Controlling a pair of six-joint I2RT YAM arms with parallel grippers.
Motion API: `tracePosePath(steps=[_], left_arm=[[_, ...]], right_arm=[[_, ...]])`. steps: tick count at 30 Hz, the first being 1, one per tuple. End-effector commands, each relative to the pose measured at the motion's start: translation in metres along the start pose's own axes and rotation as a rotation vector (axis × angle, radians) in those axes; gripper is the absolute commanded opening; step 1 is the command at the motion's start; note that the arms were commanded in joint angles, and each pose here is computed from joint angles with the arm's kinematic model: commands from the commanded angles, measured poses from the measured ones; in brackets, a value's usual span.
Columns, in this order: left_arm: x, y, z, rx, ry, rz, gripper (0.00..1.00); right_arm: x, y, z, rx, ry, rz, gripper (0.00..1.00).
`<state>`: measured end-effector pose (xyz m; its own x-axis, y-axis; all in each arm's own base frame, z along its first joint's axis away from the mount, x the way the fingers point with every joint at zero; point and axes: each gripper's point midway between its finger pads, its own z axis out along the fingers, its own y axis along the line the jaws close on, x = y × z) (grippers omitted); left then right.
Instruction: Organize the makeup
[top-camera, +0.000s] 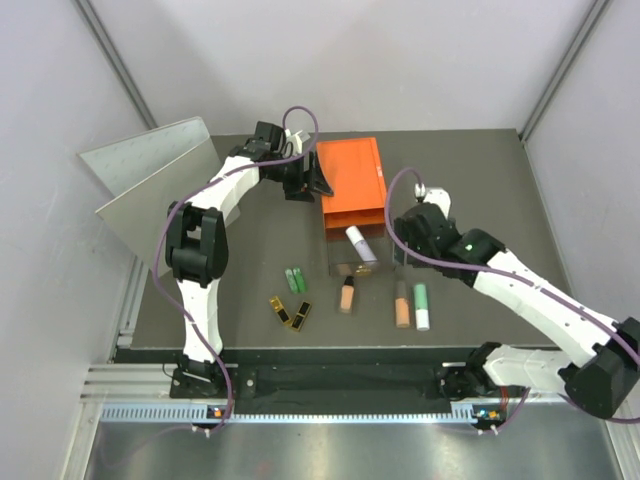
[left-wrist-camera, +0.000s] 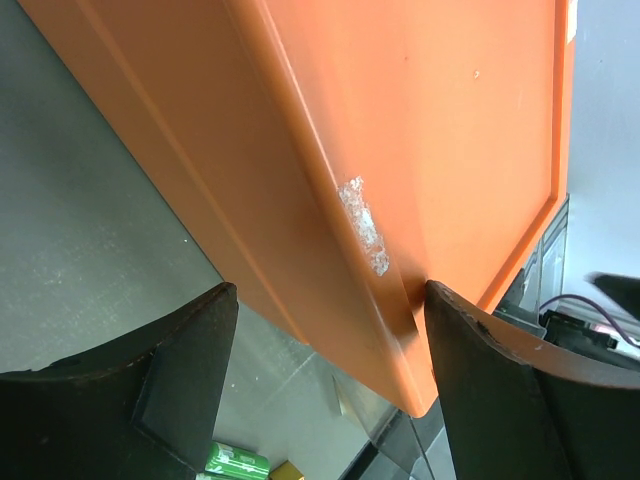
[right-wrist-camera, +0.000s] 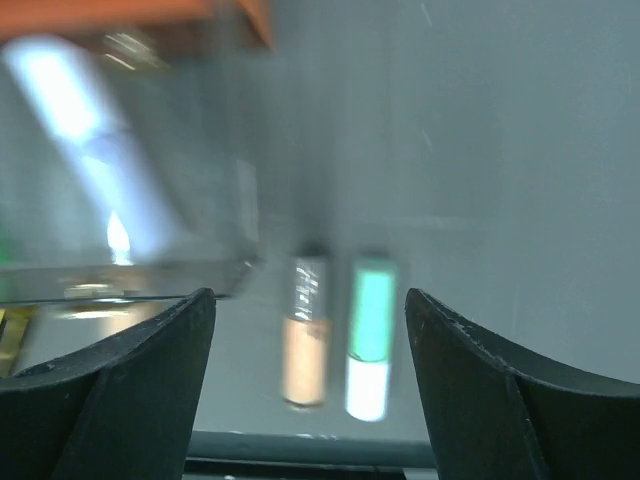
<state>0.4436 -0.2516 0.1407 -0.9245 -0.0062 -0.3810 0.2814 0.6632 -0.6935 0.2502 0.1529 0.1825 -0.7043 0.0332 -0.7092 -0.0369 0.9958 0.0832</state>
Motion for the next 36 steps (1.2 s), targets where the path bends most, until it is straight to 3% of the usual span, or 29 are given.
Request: tracePosePath(steps=[1,6,14,23,24,25,28,36], left_arm=[[0.037,0.061,0.012,-0.193,0.113,-0.042,0.78],[0.040,0.062,0.010,-0.198,0.117,-0.043,0.78],[0.045,0.064,0.010,-0.202,0.127,-0.047,0.79],[0.044,0.064,0.009,-0.208,0.126,-0.040,0.79],[0.043,0.064,0.009,-0.208,0.126,-0.037,0.79],[0.042,0.064,0.009,-0.207,0.125,-0.036,0.79],[0.043,0.064,0.009,-0.210,0.129,-0.037,0.79],[0.042,0.064,0.009,-0.208,0.128,-0.038,0.79]], right_arm=[[0.050,-0.031,0.019,0.101,0.131,0.107,0.74],[0.086,-0.040,0.038,0.108,0.218,0.169,0.63],[0.129,-0.038,0.064,0.095,0.350,0.130,0.59],[0.149,-0.043,0.079,0.137,0.414,0.100,0.31],[0.150,-0.043,0.079,0.141,0.413,0.101,0.27],[0.149,-0.044,0.080,0.144,0.407,0.102,0.15],[0.140,-0.046,0.077,0.152,0.365,0.111,0.01],[0.076,-0.048,0.052,0.158,0.178,0.121,0.00]])
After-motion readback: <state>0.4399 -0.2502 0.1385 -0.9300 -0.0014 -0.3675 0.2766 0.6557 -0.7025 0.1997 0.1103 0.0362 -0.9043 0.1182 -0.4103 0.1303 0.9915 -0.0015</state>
